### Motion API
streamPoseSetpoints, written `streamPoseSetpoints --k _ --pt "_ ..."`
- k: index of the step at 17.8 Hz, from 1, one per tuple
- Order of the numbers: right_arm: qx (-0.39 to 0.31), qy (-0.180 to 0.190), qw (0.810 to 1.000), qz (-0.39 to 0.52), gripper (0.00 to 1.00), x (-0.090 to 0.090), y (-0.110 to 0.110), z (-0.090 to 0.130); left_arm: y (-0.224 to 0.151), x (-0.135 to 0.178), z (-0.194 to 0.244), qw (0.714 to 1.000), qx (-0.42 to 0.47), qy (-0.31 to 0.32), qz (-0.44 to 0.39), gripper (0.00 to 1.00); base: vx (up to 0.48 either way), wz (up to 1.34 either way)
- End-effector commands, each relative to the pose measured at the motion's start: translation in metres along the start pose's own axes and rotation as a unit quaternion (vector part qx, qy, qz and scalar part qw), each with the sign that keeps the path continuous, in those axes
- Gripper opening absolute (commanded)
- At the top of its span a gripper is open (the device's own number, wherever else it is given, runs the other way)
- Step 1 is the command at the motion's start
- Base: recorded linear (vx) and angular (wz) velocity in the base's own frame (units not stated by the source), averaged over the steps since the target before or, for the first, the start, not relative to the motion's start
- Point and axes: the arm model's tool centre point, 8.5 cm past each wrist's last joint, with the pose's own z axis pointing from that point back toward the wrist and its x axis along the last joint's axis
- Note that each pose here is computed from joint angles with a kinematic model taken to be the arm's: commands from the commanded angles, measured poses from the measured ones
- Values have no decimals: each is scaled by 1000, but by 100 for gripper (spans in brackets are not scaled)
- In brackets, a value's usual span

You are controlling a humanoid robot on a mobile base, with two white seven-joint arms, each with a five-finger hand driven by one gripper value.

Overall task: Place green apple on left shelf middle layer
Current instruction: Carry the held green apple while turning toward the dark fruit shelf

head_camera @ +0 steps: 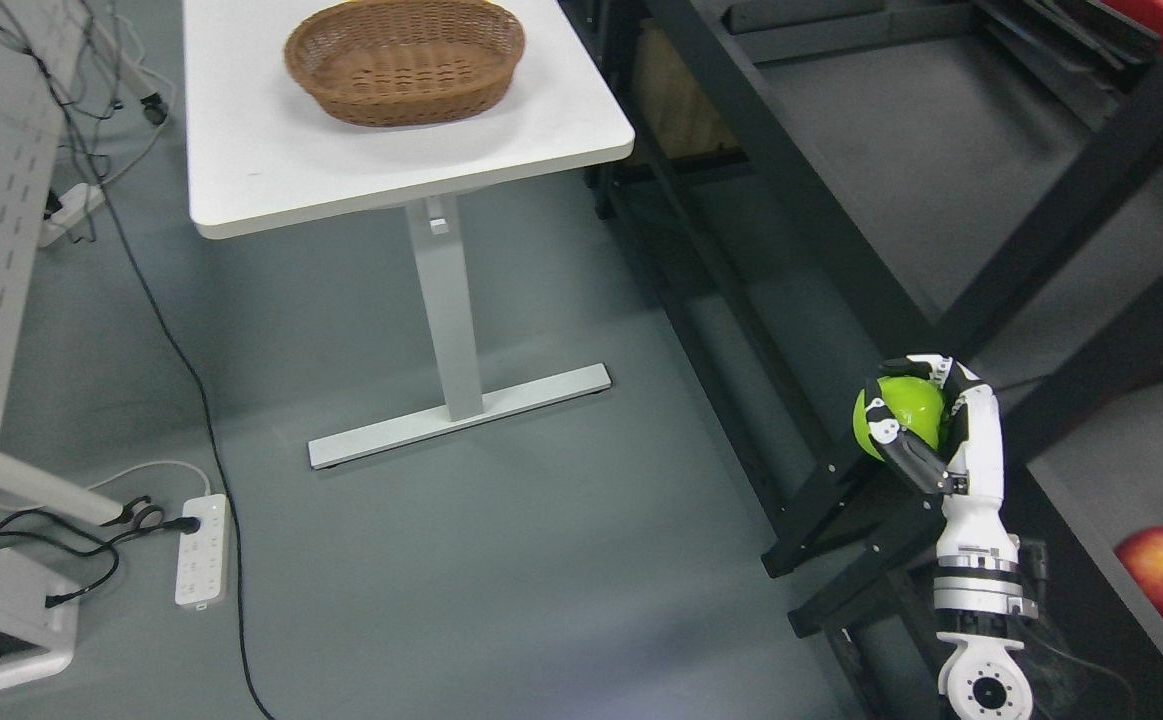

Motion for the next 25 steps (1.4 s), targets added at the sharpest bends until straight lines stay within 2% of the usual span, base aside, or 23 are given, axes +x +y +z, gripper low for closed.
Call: streamPoseSetpoints --k 1,25 --pt "4 -2 1000 8 0 0 -4 -1 11 0 2 1000 9 0 0 100 -120 -698" --pt "-2 6 1000 9 0 -2 -7 -2 11 0 2 1000 9 0 0 100 -11 -472"
